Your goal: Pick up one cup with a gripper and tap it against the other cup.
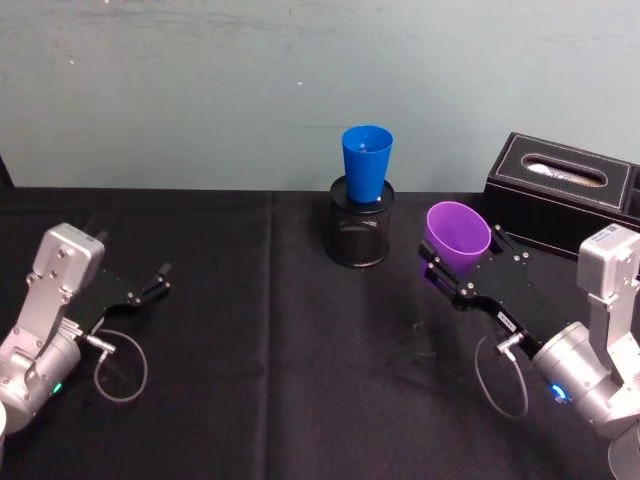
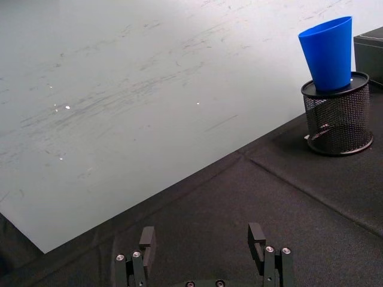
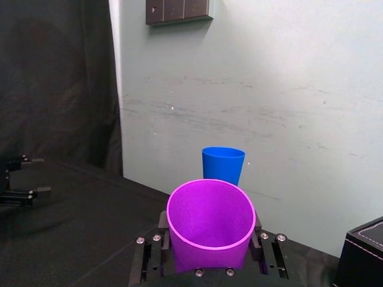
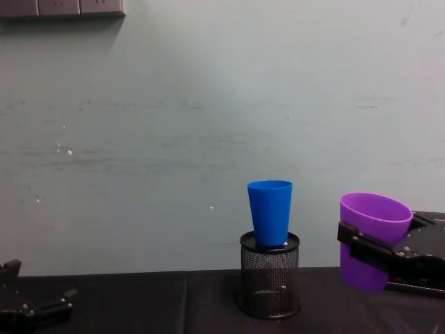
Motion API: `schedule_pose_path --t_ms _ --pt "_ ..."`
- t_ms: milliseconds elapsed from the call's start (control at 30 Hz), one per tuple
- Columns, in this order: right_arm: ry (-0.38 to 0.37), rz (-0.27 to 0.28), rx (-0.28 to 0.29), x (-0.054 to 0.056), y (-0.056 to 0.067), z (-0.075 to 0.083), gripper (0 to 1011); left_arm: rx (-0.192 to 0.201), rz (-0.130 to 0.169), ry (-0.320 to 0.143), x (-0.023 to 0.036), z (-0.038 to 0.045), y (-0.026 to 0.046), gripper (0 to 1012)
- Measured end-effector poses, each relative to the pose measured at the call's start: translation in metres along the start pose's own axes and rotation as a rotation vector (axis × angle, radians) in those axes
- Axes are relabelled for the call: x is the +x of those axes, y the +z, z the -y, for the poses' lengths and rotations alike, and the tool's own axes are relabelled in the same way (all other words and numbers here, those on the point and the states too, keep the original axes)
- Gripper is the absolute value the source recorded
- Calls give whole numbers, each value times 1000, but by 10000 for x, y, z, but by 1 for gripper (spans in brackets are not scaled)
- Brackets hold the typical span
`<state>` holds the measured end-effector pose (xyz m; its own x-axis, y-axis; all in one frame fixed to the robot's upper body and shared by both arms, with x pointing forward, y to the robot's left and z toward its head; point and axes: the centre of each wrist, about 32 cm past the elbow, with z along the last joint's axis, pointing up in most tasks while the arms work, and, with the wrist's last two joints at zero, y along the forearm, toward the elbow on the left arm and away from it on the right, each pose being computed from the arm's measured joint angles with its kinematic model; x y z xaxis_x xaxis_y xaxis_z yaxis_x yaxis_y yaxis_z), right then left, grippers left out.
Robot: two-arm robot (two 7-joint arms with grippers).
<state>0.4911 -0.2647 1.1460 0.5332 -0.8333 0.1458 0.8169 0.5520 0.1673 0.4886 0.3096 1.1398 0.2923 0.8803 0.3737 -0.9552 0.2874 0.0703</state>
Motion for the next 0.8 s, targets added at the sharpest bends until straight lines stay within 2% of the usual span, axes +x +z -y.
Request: schedule_pose_path --t_ms 800 --pt "6 -9 -1 11 -13 -35 731 0 0 0 0 0 0 1011"
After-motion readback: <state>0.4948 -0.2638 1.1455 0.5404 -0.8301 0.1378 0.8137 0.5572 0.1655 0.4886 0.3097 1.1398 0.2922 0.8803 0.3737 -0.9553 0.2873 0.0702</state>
